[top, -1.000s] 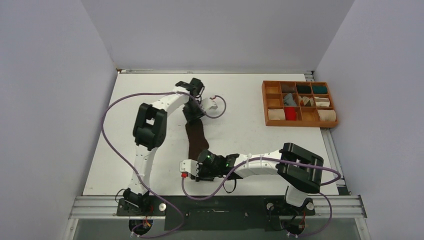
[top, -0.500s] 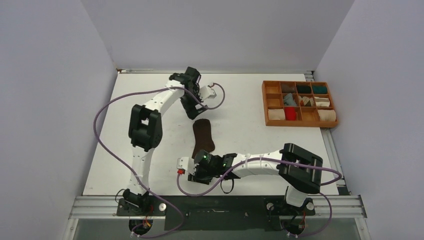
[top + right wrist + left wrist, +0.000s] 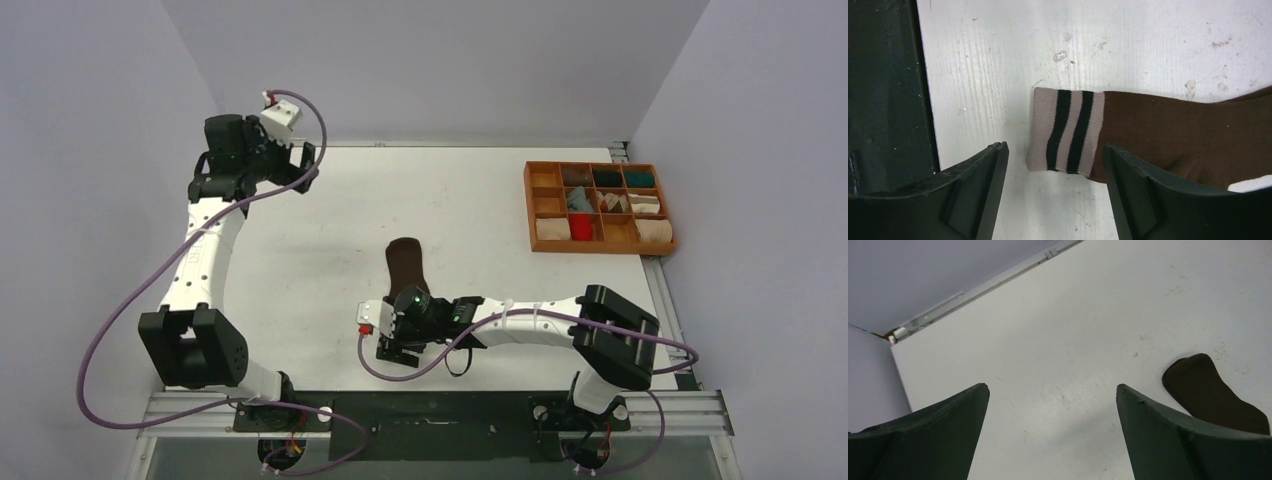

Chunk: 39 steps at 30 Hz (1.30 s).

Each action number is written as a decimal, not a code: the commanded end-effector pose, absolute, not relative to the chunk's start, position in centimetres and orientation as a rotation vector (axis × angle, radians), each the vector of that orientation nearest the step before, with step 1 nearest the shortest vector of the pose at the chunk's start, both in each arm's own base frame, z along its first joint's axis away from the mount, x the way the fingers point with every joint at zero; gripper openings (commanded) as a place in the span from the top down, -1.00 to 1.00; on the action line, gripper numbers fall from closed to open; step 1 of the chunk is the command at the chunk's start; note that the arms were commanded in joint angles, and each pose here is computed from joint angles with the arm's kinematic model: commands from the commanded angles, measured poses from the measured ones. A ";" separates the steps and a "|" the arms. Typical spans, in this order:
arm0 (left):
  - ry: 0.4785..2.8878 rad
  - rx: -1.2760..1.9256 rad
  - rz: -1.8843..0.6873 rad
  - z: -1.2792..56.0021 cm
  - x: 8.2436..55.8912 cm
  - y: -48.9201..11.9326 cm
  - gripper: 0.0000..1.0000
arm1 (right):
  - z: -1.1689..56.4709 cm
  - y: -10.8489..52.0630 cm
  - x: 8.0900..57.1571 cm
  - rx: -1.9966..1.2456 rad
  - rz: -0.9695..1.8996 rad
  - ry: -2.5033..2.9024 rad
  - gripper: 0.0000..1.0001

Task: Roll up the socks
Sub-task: Roll the sock at the center of the board.

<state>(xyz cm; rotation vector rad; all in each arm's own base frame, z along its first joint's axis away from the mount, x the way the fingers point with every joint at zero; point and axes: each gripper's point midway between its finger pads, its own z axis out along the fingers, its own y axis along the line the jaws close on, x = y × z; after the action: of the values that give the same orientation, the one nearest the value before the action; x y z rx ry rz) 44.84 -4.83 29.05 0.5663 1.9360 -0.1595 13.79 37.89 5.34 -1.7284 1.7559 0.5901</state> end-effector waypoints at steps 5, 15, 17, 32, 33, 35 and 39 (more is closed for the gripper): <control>2.102 0.766 -0.501 20.7 35.0 -8.0 -0.95 | 1.9 37.5 13.7 -1.765 0.509 1.844 -0.29; 2.222 1.031 -0.857 16.4 24.6 -10.3 -0.83 | 0.4 37.0 14.8 -1.626 0.619 2.047 0.88; 2.183 1.110 -0.934 16.3 22.8 -10.9 -0.77 | 1.5 37.7 15.0 -1.510 0.854 2.124 0.89; 1.729 1.935 -0.570 8.5 21.9 -17.5 -0.70 | 2.3 38.5 18.3 -1.001 1.864 2.419 0.89; 1.710 1.956 -0.549 7.8 22.0 -17.8 -0.70 | 2.0 38.5 18.7 -0.996 1.871 2.429 0.89; 1.681 1.984 -0.504 6.6 22.2 -18.4 -0.70 | 1.4 38.5 19.6 -0.983 1.865 2.448 0.89; 1.648 1.983 -0.478 5.3 22.4 -20.1 -0.67 | 0.3 38.3 20.3 -0.977 1.854 2.478 0.89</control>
<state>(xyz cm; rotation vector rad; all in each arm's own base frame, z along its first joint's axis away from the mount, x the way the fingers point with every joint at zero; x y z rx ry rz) 19.31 -17.90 5.41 2.0190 1.7591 -0.6185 19.29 38.70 2.29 -0.9792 2.4473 1.9155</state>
